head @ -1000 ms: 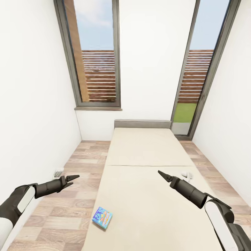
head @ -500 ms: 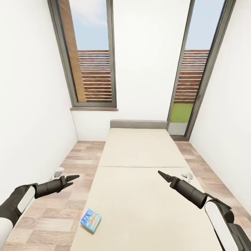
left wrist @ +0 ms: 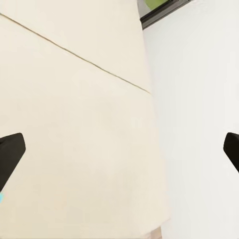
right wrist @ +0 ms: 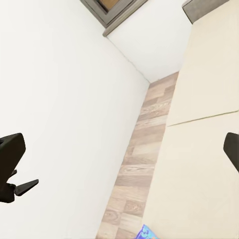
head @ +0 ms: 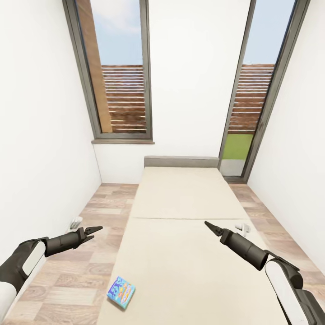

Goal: Put all the toys in the child's room - the three board games (two on the bed and one on the table), the two jigsaw puzzles on the table, and the tennis ball on the table - inside the toy box on the table in the child's room.

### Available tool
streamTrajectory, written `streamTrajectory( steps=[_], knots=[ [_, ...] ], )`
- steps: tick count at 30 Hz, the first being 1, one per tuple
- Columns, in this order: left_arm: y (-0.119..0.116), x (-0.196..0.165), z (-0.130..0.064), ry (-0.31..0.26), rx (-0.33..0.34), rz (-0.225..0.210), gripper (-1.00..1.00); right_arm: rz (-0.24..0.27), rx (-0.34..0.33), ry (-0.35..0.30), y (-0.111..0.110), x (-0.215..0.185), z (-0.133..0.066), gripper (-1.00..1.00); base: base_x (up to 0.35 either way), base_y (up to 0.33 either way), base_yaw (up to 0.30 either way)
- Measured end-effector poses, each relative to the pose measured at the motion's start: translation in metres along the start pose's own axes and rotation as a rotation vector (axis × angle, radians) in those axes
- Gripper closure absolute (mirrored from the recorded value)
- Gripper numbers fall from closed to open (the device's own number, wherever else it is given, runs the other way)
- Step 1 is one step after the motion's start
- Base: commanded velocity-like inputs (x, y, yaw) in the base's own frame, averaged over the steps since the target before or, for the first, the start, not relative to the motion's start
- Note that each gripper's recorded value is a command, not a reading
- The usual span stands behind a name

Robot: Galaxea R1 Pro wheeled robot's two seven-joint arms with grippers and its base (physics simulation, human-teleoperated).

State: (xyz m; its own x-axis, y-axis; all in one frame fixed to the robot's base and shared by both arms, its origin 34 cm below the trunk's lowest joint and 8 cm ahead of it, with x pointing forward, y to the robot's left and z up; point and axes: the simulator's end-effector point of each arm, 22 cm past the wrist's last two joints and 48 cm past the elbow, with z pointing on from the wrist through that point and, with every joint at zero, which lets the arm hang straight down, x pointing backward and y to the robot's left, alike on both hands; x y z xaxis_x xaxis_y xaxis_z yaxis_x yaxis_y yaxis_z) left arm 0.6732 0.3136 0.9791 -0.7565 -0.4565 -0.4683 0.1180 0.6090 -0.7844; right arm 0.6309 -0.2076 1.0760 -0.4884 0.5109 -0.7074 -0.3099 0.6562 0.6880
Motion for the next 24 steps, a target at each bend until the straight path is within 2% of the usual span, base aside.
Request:
streamTrajectory(
  steps=[11, 21, 24],
  knots=[
    [0.0, 0.0, 0.0, 0.0, 0.0, 0.0, -1.0, 0.0, 0.001, 0.001, 0.0, 0.0, 0.0, -1.0, 0.063, 0.105, 0.0],
    [0.0, 0.0, 0.002, -0.003, 0.0, 0.007, -1.0, -0.002, -0.001, -0.001, 0.001, -0.001, 0.0, -1.0, 0.012, 0.014, 0.0],
    [0.005, 0.011, 0.015, 0.017, -0.045, 0.015, -1.0, -0.003, 0.0, -0.002, 0.0, -0.001, 0.0, -1.0, 0.0, 0.0, 0.0]
  ],
)
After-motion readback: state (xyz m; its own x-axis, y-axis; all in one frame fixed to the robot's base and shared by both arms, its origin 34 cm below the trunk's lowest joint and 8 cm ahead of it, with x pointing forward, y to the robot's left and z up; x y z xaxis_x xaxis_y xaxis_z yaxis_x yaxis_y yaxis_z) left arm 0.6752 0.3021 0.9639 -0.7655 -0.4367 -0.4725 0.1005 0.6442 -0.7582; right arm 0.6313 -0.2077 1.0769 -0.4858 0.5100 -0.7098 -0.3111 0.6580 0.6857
